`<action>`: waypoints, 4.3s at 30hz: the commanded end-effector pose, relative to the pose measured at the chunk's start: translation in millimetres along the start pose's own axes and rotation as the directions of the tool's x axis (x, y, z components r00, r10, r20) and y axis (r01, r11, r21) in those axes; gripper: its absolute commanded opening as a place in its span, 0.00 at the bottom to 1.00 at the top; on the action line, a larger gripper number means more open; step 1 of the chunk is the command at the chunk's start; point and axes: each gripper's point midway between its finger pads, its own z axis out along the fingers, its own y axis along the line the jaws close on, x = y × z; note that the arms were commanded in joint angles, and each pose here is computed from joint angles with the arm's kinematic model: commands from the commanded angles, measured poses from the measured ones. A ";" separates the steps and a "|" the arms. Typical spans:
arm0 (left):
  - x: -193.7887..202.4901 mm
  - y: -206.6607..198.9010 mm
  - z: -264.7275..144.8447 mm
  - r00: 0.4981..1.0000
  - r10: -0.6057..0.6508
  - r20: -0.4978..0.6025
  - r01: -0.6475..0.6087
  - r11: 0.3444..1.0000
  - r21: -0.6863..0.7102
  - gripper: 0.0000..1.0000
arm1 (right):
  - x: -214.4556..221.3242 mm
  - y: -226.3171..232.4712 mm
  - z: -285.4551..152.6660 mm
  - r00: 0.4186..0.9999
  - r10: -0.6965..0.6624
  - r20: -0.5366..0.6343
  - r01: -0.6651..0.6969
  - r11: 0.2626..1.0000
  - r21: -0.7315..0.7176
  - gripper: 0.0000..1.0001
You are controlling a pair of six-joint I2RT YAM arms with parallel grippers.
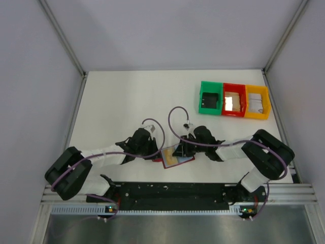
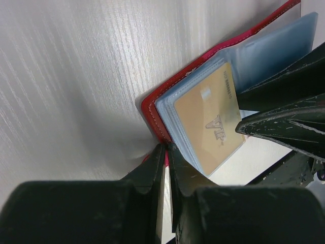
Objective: Take the credit cards out of the card holder
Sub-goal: Remove the credit card from the card holder.
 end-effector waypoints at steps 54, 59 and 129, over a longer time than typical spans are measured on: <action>-8.9 -7.8 -1.8 0.999 0.033 0.027 -0.034 0.999 0.023 0.03 | -9.8 -8.4 11.7 0.982 0.156 -0.110 -0.169 0.978 -0.120 0.36; -8.1 -7.8 0.0 0.999 0.033 0.018 -0.034 0.999 0.023 0.03 | -4.7 -2.2 15.1 0.980 0.149 -0.136 -0.168 0.976 -0.142 0.31; -20.0 -17.4 13.2 1.000 -0.014 0.024 0.014 0.999 0.034 0.00 | -21.6 -12.5 1.6 0.994 0.090 -0.067 -0.099 0.984 -0.150 0.00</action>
